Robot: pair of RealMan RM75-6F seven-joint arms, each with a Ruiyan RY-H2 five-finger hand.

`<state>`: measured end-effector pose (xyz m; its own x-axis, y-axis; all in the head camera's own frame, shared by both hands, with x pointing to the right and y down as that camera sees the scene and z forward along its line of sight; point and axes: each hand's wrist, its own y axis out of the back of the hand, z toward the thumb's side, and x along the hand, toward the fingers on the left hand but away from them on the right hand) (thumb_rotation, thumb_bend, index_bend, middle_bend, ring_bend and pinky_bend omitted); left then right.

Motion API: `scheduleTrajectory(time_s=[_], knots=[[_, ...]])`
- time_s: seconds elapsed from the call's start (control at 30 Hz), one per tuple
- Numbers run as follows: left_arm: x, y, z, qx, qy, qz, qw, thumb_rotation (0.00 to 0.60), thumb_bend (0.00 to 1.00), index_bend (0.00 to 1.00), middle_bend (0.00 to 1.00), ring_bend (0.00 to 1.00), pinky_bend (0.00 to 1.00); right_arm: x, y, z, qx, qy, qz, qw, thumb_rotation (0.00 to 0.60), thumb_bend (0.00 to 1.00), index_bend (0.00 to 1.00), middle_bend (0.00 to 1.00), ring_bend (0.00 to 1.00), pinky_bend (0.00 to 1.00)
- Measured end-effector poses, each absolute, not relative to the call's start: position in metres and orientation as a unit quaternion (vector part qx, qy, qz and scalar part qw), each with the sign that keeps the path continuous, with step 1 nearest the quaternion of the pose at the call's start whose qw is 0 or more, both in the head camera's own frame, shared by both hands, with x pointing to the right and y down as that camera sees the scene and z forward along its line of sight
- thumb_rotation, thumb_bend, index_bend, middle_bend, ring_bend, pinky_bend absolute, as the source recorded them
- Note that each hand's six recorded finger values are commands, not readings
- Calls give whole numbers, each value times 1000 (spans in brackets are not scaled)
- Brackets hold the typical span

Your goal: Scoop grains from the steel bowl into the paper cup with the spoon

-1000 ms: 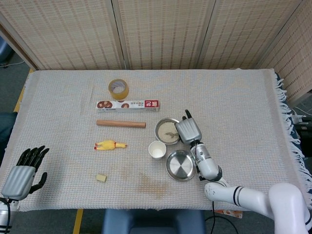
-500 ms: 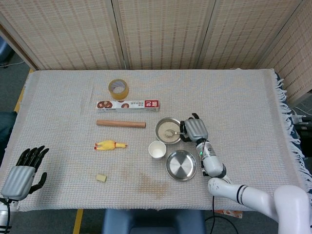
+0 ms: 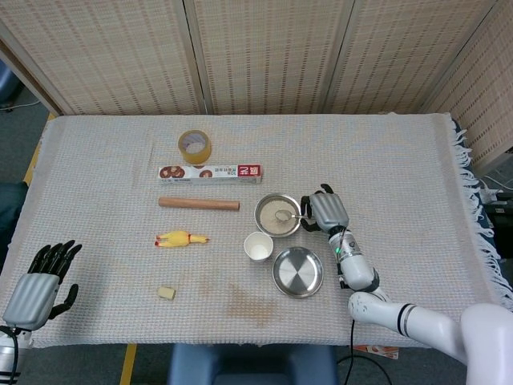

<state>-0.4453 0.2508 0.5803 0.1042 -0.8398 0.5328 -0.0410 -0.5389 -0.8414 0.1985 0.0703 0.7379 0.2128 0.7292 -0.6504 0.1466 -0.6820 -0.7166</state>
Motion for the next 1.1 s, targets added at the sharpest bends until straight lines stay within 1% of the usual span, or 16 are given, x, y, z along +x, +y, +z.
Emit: scheduleTrajectory(time_s=[0.27, 0.43, 0.73, 0.87, 1.1], knots=[[-446, 251, 580, -659, 335, -579, 344, 600, 504, 0, 0, 0, 18, 191, 72, 731, -748, -305, 538, 241, 600, 305, 896, 595, 293, 95], [-446, 251, 579, -658, 336, -579, 345, 600, 503, 0, 0, 0, 18, 182, 74, 721, -768, -309, 519, 213, 600, 306, 896, 595, 293, 95], [-445, 251, 579, -659, 335, -579, 345, 600, 503, 0, 0, 0, 18, 163, 85, 697, -800, -296, 487, 187, 600, 306, 895, 595, 293, 95], [-444, 251, 579, -659, 335, -578, 345, 600, 503, 0, 0, 0, 18, 158, 93, 693, -805, -277, 486, 197, 600, 306, 894, 595, 293, 95], [-445, 251, 579, -659, 336, -578, 344, 600, 503, 0, 0, 0, 18, 154, 101, 690, -794, -245, 495, 254, 600, 306, 891, 595, 293, 95]])
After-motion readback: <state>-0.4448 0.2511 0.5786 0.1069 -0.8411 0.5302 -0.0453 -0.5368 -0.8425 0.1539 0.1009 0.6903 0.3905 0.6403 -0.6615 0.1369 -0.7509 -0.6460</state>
